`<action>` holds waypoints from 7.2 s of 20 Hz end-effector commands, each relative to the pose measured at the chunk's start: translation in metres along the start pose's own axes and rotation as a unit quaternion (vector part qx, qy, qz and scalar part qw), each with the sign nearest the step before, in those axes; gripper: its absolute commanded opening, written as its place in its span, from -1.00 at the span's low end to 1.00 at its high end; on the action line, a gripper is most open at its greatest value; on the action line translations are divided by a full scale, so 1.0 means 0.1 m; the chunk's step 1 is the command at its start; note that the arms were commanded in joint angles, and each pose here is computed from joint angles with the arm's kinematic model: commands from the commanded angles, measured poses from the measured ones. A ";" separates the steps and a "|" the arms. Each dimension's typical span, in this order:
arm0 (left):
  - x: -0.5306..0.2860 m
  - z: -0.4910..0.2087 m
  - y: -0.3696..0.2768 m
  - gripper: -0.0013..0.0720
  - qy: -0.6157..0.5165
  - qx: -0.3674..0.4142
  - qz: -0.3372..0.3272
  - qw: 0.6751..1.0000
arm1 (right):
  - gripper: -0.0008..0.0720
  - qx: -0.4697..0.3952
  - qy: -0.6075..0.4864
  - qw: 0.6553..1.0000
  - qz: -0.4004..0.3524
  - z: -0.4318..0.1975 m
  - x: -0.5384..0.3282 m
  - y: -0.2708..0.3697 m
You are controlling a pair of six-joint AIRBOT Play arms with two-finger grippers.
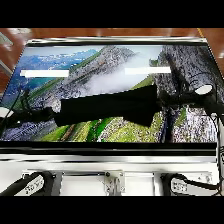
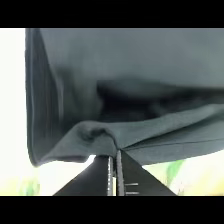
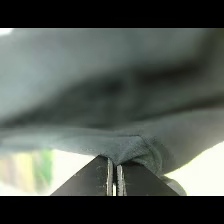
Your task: Fold the shirts.
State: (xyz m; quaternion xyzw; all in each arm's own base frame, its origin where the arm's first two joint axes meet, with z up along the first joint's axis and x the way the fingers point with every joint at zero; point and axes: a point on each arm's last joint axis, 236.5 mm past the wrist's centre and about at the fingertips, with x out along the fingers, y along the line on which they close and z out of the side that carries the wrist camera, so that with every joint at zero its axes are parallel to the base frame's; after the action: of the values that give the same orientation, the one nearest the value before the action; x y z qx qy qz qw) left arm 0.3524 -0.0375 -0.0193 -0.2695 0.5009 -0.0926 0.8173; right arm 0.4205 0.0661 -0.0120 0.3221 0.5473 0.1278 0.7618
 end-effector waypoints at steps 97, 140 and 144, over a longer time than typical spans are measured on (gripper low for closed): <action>-2.36 0.82 -2.76 -0.87 -0.261 0.207 -0.249 0.909 | 0.90 0.004 0.226 0.971 -0.080 -1.25 0.76 0.25; -1.14 0.03 -2.98 -0.87 -0.090 0.203 -0.159 0.962 | -0.77 0.462 -0.065 0.873 -0.142 -1.87 -2.07 -3.21; -1.13 0.03 -2.97 -0.87 -0.091 0.210 -0.158 0.961 | 0.80 0.441 -0.031 0.888 -0.128 -1.95 -2.08 -3.06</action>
State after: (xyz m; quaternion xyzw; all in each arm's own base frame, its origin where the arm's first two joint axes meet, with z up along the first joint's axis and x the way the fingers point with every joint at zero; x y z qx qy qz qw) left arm 0.3344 -0.2374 0.2270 -0.1808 0.3498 -0.2967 0.8700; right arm 0.1220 -0.2284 -0.0906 0.5545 0.5388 -0.2660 0.5757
